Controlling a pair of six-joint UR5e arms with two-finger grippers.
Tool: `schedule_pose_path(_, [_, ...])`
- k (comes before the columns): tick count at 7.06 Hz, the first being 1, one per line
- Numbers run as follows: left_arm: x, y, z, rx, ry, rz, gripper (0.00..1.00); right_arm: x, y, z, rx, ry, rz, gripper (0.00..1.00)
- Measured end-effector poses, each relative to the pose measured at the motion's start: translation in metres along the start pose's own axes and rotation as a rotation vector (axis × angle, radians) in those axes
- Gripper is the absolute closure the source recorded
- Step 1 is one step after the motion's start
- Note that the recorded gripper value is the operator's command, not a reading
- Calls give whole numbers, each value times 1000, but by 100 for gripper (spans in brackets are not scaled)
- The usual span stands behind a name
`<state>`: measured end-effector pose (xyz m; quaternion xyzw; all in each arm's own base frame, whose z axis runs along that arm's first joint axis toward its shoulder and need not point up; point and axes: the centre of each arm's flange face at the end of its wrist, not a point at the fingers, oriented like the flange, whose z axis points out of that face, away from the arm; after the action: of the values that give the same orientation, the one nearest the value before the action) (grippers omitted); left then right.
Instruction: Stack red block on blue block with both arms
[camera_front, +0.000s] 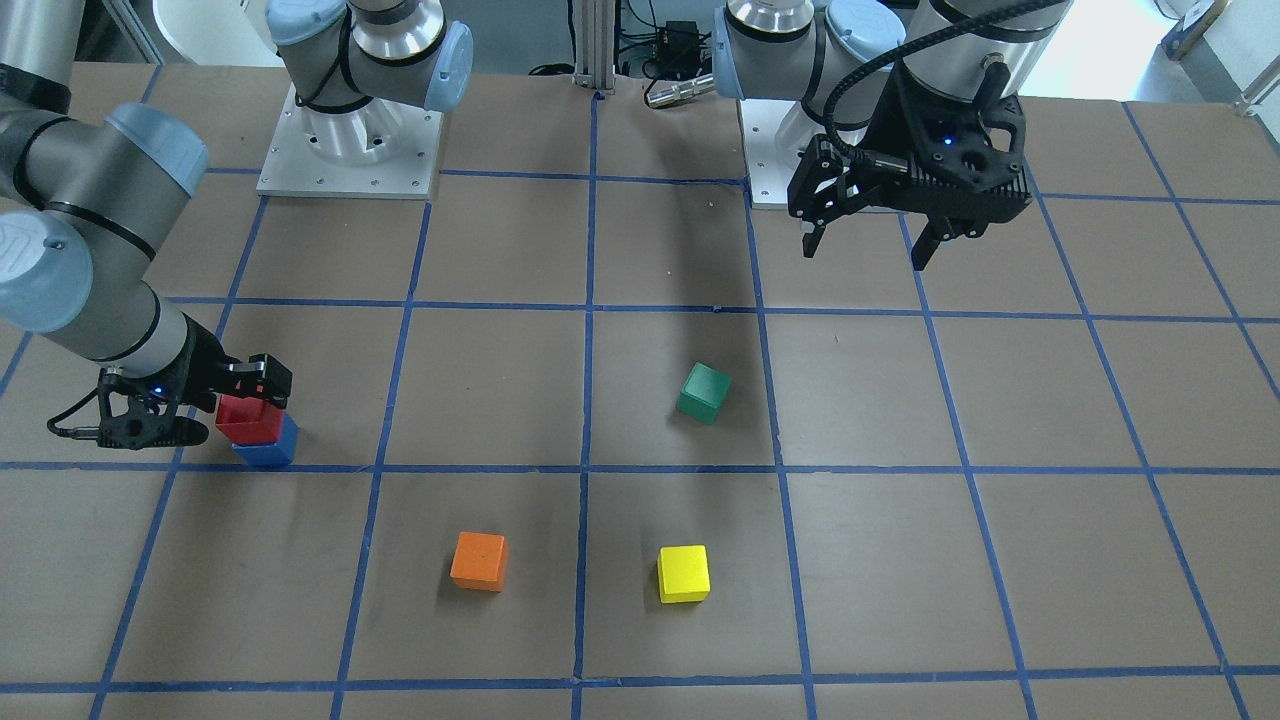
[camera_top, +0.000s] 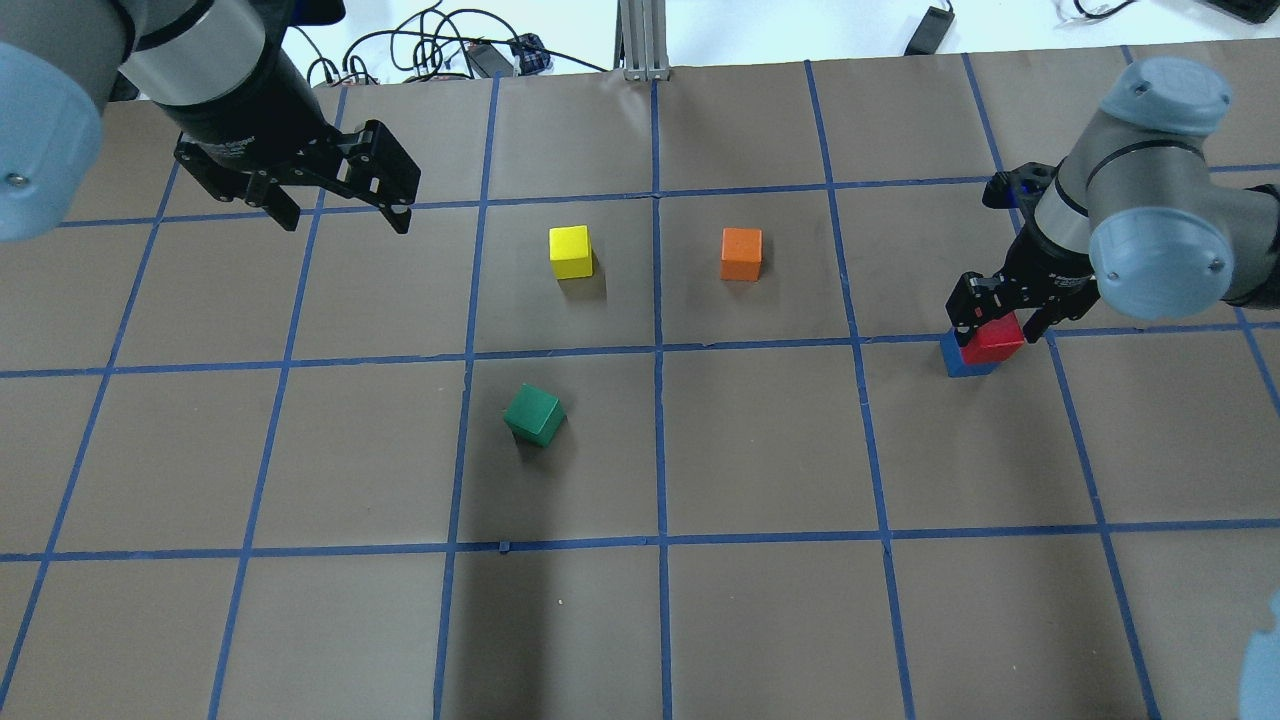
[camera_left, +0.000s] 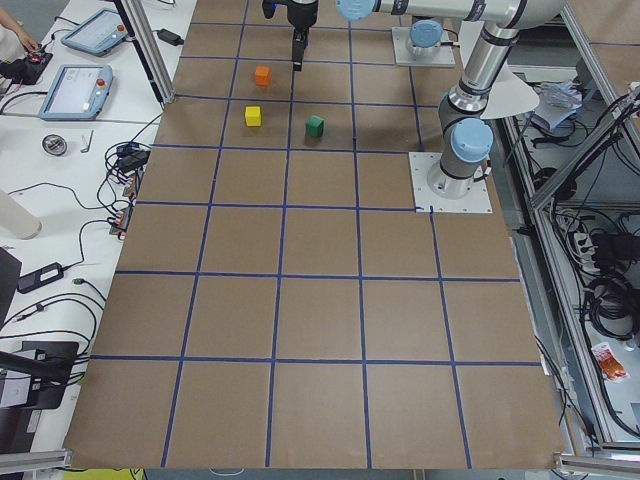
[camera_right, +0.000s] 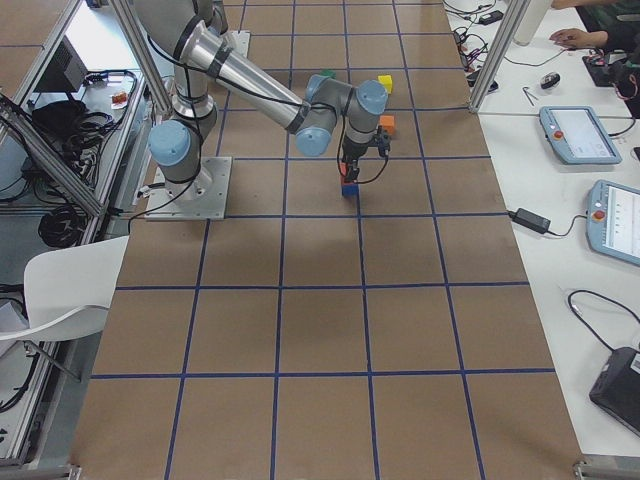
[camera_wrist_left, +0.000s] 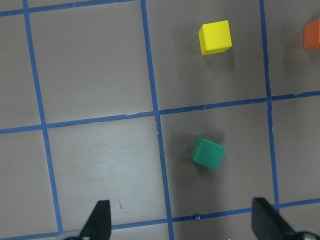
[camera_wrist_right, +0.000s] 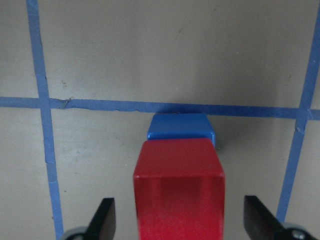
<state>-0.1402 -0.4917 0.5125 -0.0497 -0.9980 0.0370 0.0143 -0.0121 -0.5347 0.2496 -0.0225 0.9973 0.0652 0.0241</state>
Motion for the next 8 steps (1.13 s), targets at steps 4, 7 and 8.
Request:
schedule_pose_path(4, [0, -1, 0, 1, 3, 0, 0, -1, -3, -44, 30, 8, 19, 0])
schedule_pose_path(7, [0, -1, 1, -1, 5, -1, 0, -12, 1, -142, 9, 1, 77, 0])
schedule_pose_path(8, [0, -1, 1, -1, 5, -1, 0, -28, 5, -168, 11, 3, 88, 0])
